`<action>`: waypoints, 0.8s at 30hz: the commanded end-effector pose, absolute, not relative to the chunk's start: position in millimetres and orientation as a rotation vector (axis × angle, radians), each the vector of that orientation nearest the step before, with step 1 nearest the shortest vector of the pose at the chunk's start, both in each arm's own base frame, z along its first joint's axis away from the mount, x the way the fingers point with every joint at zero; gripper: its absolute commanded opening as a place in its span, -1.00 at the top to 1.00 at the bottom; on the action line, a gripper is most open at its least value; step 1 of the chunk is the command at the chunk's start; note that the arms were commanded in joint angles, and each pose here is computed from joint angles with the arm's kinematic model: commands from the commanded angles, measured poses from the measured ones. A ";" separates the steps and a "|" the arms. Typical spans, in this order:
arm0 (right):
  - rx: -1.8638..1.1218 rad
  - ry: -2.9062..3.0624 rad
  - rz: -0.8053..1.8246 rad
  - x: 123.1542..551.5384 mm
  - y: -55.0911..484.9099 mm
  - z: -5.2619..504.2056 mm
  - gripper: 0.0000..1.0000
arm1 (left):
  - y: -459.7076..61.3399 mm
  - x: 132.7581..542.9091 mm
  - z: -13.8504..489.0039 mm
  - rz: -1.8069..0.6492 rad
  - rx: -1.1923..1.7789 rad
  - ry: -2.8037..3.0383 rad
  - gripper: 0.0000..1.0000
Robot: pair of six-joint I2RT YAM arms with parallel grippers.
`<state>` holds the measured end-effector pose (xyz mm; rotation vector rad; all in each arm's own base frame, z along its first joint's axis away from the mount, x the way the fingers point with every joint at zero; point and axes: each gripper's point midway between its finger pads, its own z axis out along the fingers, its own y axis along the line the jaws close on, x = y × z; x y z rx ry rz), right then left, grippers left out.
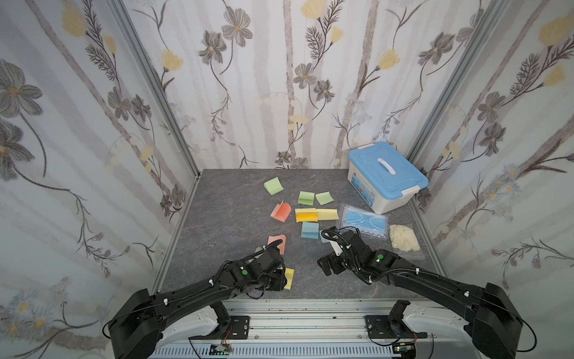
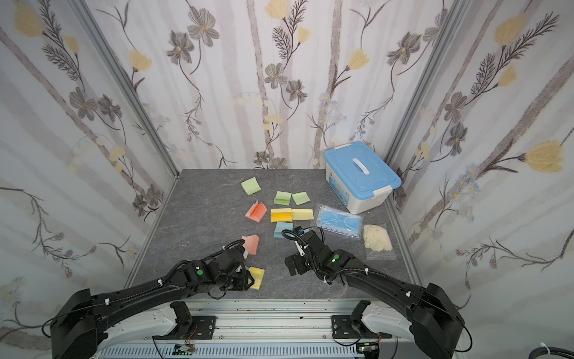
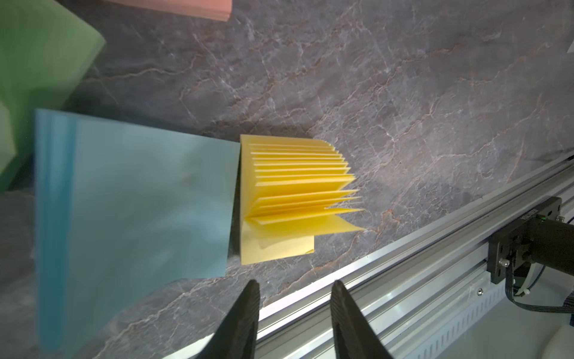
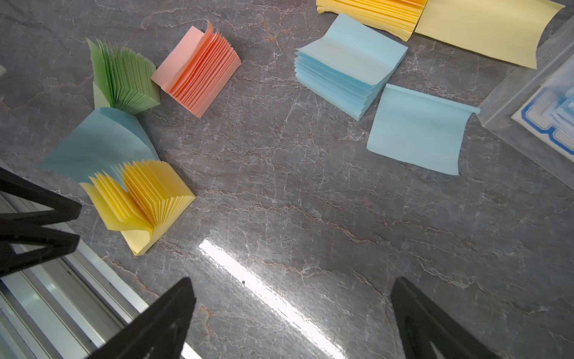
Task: Tear off pages from different memo pads
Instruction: Move the memo pad to the center of the board.
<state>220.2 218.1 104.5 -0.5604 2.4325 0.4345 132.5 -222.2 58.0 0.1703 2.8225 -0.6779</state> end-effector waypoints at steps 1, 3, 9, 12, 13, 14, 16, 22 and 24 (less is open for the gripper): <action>-0.533 2.429 0.412 221.3 213.3 104.1 -1.00 | -231.5 146.4 52.8 -0.661 0.100 2.777 -0.03; -0.530 2.430 0.410 220.6 212.0 103.5 -1.00 | -233.6 150.2 44.7 -0.633 0.102 2.781 0.04; -0.529 2.420 0.397 218.1 206.1 104.9 -1.00 | -235.4 164.8 36.0 -0.523 0.143 2.760 0.09; -0.529 2.407 0.380 217.9 202.1 105.9 -1.00 | -231.1 170.6 29.0 -0.440 0.180 2.754 0.08; -0.528 2.404 0.375 218.0 201.1 106.4 -1.00 | -228.7 172.8 24.2 -0.403 0.189 2.754 0.09; -0.528 2.400 0.371 218.3 200.4 107.3 -1.00 | -229.5 175.0 20.9 -0.386 0.200 2.752 0.09; -0.529 2.395 0.365 218.9 199.5 107.7 -1.00 | -234.4 177.6 13.0 -0.381 0.224 2.753 0.09; -0.540 2.386 0.347 219.5 197.2 109.3 -1.00 | -280.2 184.7 2.7 -0.545 0.394 2.724 0.13; -0.537 2.381 0.328 220.2 193.9 110.5 -1.00 | -295.0 188.0 4.1 -0.584 0.474 2.700 0.13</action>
